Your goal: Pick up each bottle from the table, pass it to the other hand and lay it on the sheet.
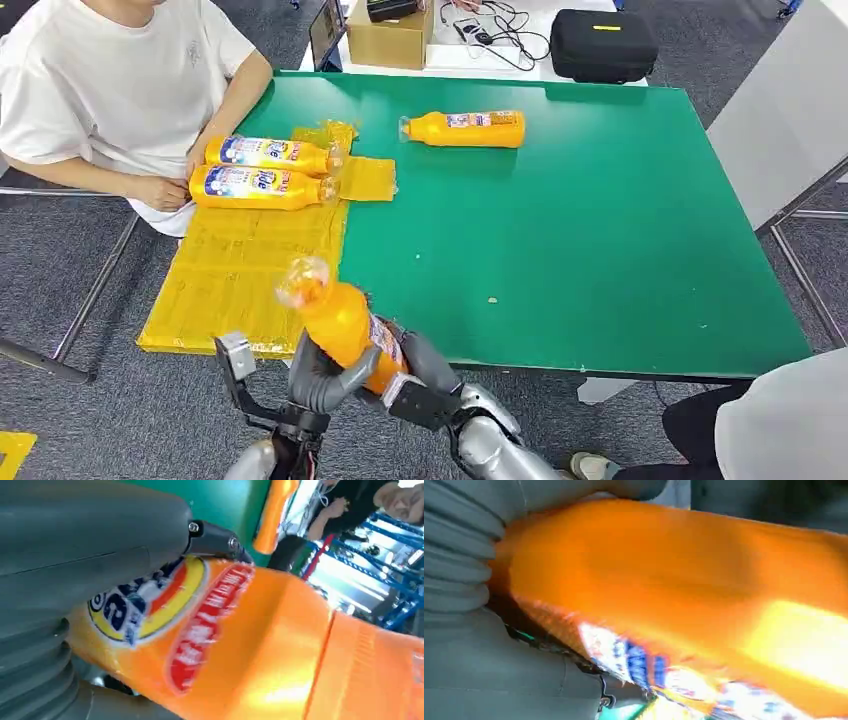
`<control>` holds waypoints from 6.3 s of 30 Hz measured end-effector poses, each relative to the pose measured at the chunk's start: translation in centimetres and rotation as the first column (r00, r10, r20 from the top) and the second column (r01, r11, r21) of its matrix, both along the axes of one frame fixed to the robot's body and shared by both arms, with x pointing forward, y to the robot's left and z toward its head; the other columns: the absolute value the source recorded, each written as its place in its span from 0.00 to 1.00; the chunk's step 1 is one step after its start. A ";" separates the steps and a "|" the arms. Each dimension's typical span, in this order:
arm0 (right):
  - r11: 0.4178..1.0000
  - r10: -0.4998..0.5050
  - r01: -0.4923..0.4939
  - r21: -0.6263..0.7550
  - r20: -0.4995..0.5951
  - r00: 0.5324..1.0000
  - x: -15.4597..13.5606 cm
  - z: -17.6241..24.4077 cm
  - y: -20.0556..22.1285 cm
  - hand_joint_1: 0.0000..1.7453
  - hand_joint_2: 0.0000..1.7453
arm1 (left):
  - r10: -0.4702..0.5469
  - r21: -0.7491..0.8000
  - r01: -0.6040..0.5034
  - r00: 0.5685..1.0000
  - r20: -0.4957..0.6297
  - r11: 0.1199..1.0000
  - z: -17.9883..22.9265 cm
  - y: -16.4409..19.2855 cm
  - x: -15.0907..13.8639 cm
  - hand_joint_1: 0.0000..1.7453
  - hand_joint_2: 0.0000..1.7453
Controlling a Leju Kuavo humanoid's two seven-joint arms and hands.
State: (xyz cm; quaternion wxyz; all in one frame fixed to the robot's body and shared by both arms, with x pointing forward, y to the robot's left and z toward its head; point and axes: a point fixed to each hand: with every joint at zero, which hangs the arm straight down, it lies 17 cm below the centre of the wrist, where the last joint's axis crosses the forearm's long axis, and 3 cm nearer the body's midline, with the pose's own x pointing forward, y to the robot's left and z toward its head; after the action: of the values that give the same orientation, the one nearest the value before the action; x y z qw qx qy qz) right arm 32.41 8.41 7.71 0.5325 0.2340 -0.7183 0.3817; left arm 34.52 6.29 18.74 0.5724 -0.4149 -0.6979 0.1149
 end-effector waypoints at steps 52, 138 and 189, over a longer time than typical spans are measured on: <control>0.996 -0.072 0.072 0.050 -0.001 0.997 0.3 1.4 2.8 0.00 0.00 | 0.034 0.731 -0.602 0.764 0.644 -0.321 -7.3 13.8 20.6 1.00 1.00; 0.636 -0.704 0.771 0.029 0.431 0.564 6.7 6.2 -21.8 0.00 1.00 | 0.574 0.337 -0.641 0.768 0.284 0.690 2.2 8.8 0.2 0.00 1.00; 0.343 -0.202 0.440 -0.830 0.393 0.897 22.2 -4.9 -21.9 0.05 1.00 | 0.420 0.392 -0.522 0.849 0.319 0.757 3.5 2.4 4.3 0.00 1.00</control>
State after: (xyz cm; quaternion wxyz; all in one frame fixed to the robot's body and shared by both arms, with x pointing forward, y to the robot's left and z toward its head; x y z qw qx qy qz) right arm 54.57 -13.45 2.80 0.5541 -0.2808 -0.4832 0.6169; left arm 38.80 8.65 22.29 0.5291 -0.0849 -0.8434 0.0406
